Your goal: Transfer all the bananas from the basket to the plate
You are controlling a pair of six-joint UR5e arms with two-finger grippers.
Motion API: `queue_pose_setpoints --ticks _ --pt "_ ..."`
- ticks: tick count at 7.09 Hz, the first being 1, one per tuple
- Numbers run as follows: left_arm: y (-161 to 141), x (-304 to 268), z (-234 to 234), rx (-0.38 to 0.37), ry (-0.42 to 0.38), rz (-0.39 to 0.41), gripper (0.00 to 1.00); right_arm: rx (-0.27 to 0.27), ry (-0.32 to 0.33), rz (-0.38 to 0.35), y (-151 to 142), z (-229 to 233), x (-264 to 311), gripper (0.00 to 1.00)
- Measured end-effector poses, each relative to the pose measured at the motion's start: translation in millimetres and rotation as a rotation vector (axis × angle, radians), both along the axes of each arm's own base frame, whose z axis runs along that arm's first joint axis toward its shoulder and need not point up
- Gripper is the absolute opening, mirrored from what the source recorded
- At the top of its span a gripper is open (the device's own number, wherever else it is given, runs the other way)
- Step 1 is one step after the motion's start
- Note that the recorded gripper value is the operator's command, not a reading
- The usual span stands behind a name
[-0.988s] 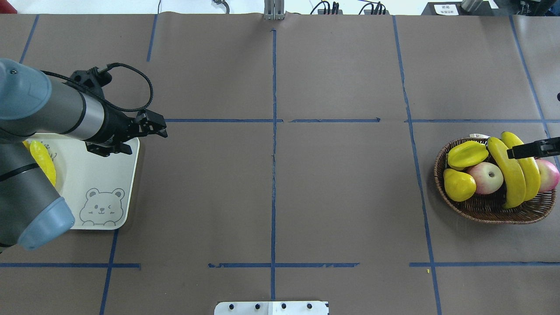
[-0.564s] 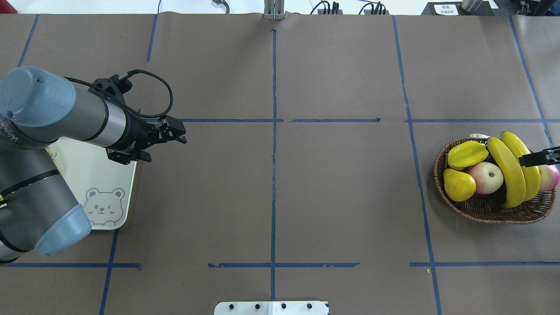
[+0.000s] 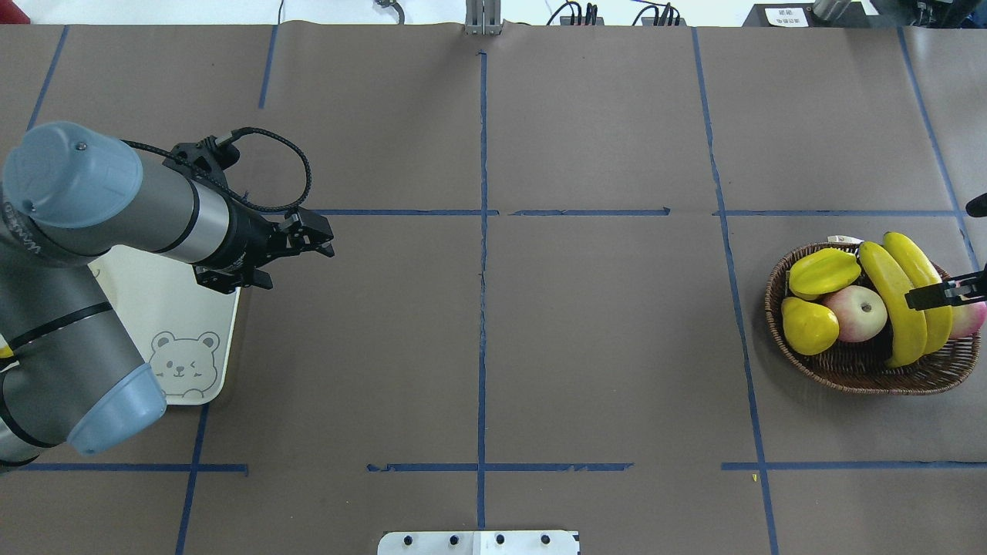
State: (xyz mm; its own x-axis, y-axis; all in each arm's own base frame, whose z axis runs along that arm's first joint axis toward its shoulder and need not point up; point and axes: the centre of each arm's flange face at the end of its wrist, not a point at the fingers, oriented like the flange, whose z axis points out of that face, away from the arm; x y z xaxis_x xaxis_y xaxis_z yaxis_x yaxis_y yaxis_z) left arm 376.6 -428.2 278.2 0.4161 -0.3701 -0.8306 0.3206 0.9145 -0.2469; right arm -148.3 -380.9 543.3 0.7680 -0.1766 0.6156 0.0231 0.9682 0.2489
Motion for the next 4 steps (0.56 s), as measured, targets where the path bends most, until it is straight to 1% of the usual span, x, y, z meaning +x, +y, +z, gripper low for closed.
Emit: queue_pose_setpoints --ticks 1,2,3,4 --pt "0.0 0.4 0.5 -0.001 -0.001 0.0 1.0 0.0 0.0 -0.012 1.4 -0.1 -4.6 0.58" --pt "-0.3 0.9 1.3 -0.002 -0.002 0.0 1.0 0.001 -0.001 -0.023 2.7 -0.6 -9.1 0.52" --pt "-0.9 1.7 2.7 -0.004 -0.005 0.001 1.0 0.003 -0.003 -0.036 4.2 -1.8 -14.3 0.5" --pt "-1.3 2.2 3.7 -0.005 -0.007 0.001 1.0 0.005 -0.005 -0.046 5.4 -3.3 -18.6 0.5"
